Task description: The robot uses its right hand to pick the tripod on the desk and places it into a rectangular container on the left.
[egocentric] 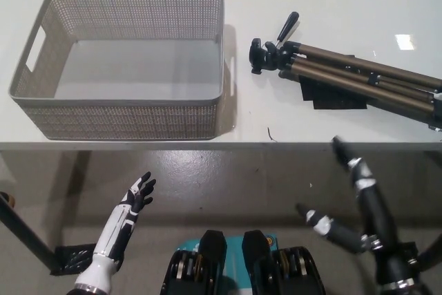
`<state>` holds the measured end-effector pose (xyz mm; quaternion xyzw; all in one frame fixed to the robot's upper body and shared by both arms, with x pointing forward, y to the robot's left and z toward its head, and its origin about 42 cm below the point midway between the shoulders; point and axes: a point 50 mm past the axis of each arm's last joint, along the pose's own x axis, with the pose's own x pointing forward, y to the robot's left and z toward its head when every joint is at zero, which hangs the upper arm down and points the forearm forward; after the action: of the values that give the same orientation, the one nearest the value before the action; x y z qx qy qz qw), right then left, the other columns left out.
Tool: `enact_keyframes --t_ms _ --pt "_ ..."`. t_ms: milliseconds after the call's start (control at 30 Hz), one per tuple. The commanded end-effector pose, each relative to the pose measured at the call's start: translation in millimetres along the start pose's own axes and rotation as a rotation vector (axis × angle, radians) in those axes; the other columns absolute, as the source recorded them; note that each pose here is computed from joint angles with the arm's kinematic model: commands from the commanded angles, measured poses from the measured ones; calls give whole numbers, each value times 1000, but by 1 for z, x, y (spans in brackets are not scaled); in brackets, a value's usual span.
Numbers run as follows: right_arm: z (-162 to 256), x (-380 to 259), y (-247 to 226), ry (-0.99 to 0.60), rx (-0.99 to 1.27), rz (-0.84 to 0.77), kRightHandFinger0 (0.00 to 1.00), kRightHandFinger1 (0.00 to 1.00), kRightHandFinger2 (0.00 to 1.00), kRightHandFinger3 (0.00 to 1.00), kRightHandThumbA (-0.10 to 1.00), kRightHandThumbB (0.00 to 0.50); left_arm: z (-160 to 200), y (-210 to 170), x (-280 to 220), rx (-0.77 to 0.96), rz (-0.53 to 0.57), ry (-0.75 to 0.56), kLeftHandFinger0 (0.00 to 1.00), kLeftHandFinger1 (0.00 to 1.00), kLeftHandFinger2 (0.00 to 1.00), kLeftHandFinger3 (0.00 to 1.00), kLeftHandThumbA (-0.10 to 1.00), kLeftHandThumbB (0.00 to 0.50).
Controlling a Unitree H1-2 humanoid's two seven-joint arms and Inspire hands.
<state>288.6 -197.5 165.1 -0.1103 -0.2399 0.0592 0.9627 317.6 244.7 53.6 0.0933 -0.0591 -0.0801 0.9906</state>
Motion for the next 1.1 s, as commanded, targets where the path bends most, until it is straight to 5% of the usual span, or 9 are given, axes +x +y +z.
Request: enact_keyframes --t_ms 0,433,567,700,1067 --pt "91 46 -57 -271 -239 -45 1000 1000 1000 1000 1000 308 17 4 8 -10 -23 -117 1000 1000 1000 1000 1000 500" --pt "192 217 -115 -234 -744 40 1000 1000 1000 1000 1000 422 15 7 7 -23 -17 -110 1000 1000 1000 1000 1000 500" --pt "194 275 -109 -136 -769 91 1000 1000 1000 1000 1000 423 16 7 9 -23 -23 -115 1000 1000 1000 1000 1000 500" --pt "183 336 -97 -17 -844 155 1000 1000 1000 1000 1000 478 17 8 9 -26 -17 -114 1000 1000 1000 1000 1000 500" --pt "133 402 -79 296 -941 283 1000 1000 1000 1000 1000 473 17 8 11 -27 -18 -117 1000 1000 1000 1000 1000 500"
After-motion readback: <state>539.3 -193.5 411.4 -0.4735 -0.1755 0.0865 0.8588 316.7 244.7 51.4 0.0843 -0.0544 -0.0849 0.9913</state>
